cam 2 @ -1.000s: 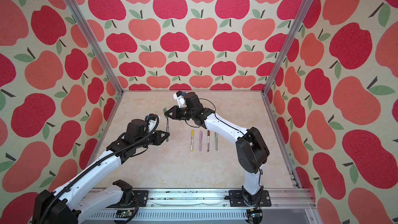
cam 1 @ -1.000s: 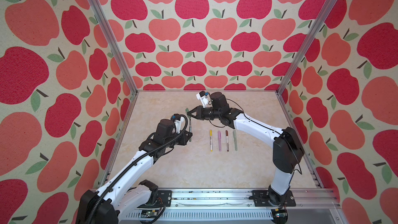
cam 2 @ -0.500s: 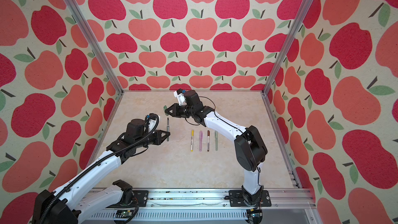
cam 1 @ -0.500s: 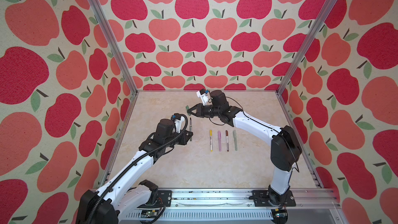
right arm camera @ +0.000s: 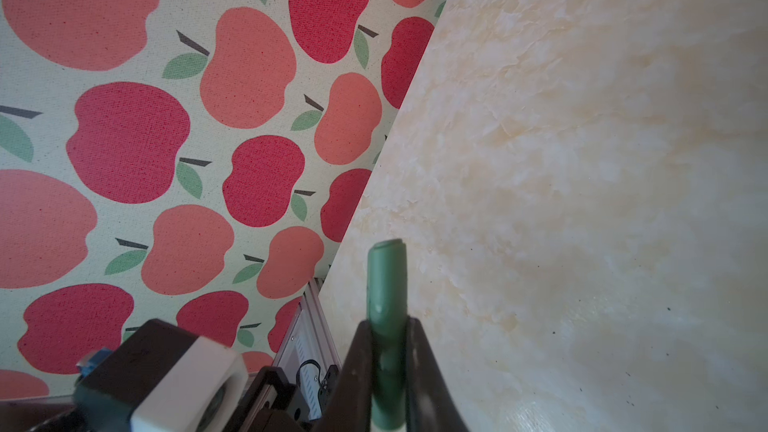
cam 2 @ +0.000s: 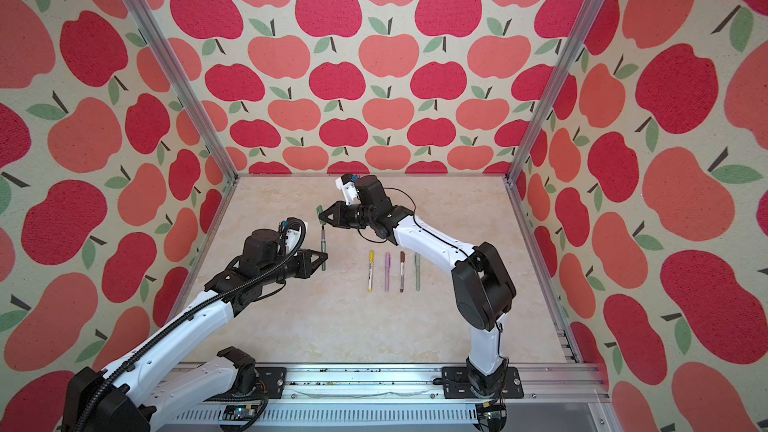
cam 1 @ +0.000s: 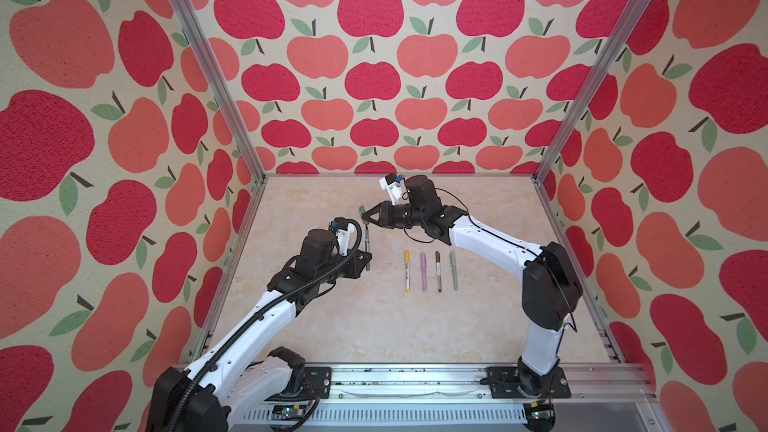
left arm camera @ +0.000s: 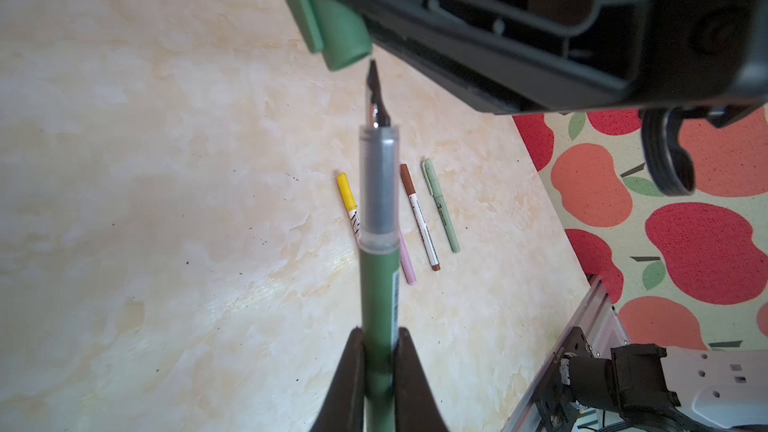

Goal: Insert the pens into the pen caps
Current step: 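Lower the green cap toward the pen tip held by the left gripper, then push the green cap down over the pen tip with the right gripper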

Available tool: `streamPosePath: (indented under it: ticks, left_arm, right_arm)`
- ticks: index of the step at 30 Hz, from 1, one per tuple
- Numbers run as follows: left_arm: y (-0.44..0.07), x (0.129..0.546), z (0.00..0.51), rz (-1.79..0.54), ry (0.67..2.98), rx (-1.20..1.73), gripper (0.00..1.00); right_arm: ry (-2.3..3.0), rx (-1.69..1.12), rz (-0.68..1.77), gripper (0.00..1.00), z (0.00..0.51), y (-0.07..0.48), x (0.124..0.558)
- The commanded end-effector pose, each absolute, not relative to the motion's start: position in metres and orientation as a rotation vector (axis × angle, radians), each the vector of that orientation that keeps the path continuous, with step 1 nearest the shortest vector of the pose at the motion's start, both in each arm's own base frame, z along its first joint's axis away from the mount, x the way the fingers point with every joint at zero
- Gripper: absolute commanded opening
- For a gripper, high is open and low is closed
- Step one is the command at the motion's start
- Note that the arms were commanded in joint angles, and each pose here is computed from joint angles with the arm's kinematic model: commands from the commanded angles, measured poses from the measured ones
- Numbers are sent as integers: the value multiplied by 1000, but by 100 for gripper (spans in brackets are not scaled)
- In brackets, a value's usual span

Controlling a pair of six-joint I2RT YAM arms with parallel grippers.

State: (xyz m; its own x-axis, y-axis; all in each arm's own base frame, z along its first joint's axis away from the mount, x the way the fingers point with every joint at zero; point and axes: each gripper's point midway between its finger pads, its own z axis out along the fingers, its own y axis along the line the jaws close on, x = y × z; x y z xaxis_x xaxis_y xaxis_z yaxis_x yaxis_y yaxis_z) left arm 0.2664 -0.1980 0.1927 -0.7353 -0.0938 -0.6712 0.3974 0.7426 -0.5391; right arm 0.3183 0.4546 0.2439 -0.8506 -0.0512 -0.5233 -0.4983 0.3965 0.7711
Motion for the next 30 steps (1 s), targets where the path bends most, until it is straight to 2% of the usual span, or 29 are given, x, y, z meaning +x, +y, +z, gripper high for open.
streamPosePath:
  ticks: [1,23,30]
  left_arm:
    - [-195,270,197,-889,2210,212,0]
    - [-199,264,187,-923,2240,234,0]
    - [-196,265,192,-910,2219,225,0]
  right_arm:
    - [2232,-505,1450,5,248,453,309]
    - [2164,-502,1479,5,276,460,318]
    - [2182,-506,1466,5,269,460,316]
